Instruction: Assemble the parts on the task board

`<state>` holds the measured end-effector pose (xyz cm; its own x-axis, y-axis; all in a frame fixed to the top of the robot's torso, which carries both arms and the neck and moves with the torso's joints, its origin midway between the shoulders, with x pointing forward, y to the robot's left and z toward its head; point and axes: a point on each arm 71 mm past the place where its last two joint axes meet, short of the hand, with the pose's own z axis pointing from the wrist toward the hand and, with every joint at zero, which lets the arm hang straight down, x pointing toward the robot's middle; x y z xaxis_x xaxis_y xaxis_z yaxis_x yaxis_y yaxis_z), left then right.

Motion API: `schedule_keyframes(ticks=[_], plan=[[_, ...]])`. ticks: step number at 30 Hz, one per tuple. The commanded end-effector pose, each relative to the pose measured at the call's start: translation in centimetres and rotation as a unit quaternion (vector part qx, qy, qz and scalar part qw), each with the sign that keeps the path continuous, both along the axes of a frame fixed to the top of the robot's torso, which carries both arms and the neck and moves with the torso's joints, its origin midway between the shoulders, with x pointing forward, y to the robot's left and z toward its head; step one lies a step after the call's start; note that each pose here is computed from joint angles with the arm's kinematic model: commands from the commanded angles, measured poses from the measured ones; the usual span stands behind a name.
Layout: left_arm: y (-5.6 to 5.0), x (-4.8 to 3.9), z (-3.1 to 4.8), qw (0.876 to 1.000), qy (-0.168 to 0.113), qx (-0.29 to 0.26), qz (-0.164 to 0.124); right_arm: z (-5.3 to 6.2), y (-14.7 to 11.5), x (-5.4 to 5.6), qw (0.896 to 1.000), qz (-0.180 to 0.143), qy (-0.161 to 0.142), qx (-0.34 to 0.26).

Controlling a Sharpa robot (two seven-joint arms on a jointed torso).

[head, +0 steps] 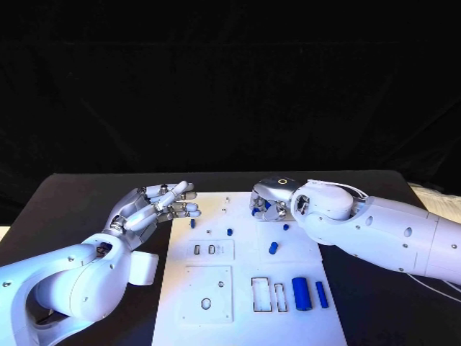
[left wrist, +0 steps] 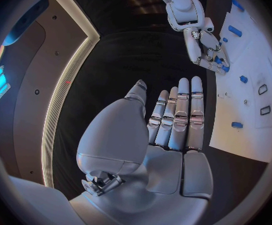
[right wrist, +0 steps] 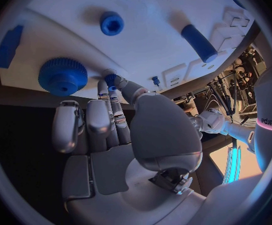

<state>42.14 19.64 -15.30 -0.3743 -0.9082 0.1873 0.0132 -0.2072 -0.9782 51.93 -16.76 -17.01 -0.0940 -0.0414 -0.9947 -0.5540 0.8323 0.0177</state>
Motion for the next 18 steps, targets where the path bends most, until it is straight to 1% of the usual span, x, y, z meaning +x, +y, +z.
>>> schedule_keyframes(ticks=[1,5,8,13,18], plan=[[-0.2,-0.10,0.16,1.000,-0.001,-0.007,-0.011,0.4,0.2,-0.2,0.999,-0.002,-0.029,0.013],[-0.2,-0.11,0.16,1.000,-0.001,-0.007,-0.012,1.1,0.5,-0.4,0.998,-0.004,-0.055,0.041],[-0.2,-0.12,0.16,1.000,0.000,-0.008,-0.013,1.5,0.9,-0.3,0.996,-0.007,-0.071,0.057],[-0.3,-0.13,0.16,1.000,0.001,-0.010,-0.014,1.6,1.5,0.1,0.994,-0.011,-0.082,0.069],[-0.4,-0.19,0.18,1.000,0.001,-0.011,-0.014,1.6,2.4,0.4,0.994,-0.009,-0.086,0.074]])
